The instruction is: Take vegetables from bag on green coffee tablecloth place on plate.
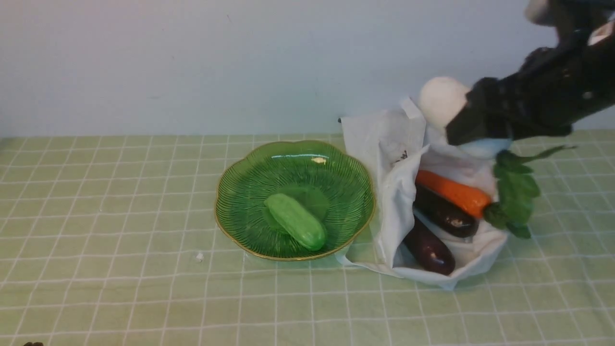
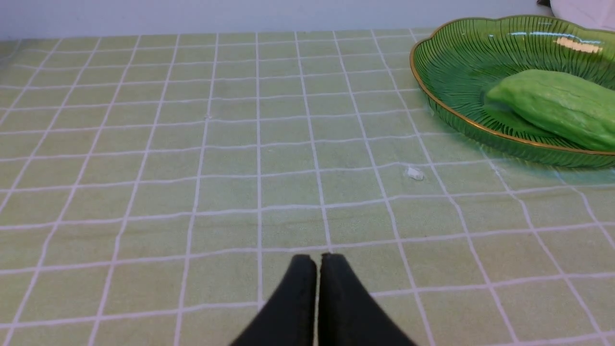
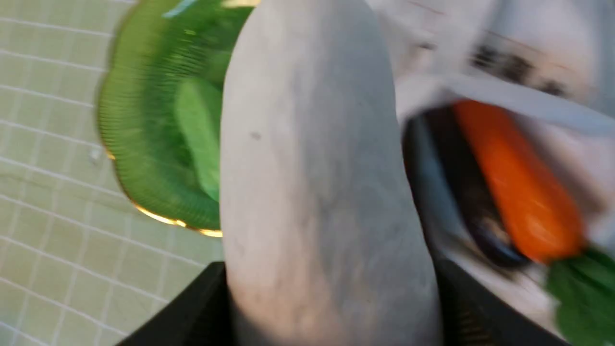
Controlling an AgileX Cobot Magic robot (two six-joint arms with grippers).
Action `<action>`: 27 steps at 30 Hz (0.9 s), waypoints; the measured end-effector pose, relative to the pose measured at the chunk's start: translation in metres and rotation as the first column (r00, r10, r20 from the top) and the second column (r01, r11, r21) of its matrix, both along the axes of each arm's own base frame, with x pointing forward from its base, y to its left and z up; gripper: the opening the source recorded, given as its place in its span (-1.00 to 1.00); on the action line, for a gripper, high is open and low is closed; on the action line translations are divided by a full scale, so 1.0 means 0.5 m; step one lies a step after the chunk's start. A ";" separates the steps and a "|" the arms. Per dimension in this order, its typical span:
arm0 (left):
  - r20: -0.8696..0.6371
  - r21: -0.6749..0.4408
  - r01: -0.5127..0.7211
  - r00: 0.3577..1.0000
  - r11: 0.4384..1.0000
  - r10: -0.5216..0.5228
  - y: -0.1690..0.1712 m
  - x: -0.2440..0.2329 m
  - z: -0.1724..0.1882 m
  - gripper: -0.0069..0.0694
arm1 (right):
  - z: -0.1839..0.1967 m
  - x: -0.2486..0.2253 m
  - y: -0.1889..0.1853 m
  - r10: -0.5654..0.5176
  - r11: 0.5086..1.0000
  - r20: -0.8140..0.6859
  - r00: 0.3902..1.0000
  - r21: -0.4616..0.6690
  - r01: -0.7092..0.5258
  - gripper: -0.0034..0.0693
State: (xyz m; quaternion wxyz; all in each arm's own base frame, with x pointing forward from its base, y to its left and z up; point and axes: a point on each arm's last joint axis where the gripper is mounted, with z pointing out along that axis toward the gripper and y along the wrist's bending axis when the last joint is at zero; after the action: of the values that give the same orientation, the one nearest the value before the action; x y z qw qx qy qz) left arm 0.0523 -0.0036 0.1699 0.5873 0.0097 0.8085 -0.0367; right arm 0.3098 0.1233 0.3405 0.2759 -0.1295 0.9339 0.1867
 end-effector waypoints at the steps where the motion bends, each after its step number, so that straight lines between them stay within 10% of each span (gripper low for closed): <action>1: 0.000 0.000 0.000 1.000 1.000 0.000 0.000 0.000 0.000 -0.83 | -0.016 0.010 0.026 0.021 1.000 0.010 1.000 0.005 -0.021 0.36; 16: 0.000 0.000 0.000 1.000 1.000 0.000 0.000 0.000 0.000 -0.83 | -0.286 0.122 0.197 0.050 0.998 0.036 0.998 -0.027 -0.049 0.47; 27: 0.000 0.000 0.000 1.000 1.000 0.000 0.000 0.000 0.000 -0.83 | -0.239 0.125 0.205 0.105 0.993 0.017 0.994 -0.047 -0.104 0.79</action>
State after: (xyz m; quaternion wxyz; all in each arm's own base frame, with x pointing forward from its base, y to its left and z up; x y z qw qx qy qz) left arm 0.0523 -0.0036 0.1699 0.5873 0.0097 0.8085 -0.0367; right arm 0.3725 0.2258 0.2212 0.2718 -0.1863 0.9272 0.1779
